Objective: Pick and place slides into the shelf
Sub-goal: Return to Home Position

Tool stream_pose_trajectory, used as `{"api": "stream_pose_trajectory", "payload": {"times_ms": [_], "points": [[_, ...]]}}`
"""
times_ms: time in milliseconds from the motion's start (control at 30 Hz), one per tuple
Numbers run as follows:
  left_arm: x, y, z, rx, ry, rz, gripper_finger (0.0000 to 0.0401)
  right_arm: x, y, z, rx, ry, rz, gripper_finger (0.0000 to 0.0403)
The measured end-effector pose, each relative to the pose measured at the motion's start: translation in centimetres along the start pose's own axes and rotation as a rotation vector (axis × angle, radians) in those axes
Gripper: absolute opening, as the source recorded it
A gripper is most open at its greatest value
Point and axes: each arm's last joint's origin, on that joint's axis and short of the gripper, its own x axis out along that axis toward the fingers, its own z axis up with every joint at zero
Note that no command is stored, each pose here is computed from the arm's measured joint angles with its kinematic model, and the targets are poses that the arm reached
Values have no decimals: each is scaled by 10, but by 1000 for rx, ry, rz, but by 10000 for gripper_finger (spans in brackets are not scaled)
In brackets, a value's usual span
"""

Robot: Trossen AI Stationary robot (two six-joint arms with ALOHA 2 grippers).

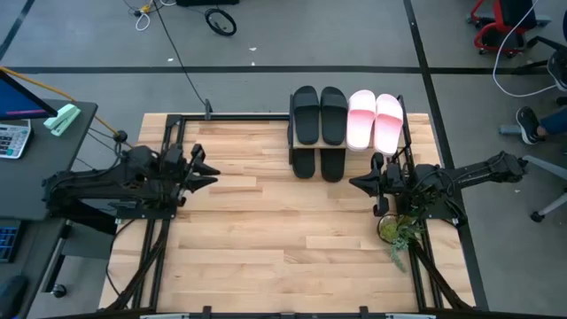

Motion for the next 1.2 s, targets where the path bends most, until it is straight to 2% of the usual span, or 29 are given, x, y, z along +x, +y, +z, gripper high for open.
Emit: {"api": "stream_pose_trajectory", "payload": {"times_ms": [200,400,467,567,733,1200], "points": [[-6,1,-7,-21,81,37,107,0,0,-1,2,7,0,13],[-6,5,-6,23,36,171,107,0,0,-1,3,6,0,13],[-6,5,-5,34,32,189,107,0,0,-1,39,6,-1,13],[-6,5,-5,33,30,191,107,0,0,-1,86,6,-1,13],[-6,5,-5,-39,23,193,107,0,0,-1,85,6,-1,13],[-7,5,-5,-39,19,190,107,0,0,-1,84,6,-2,13]]}}
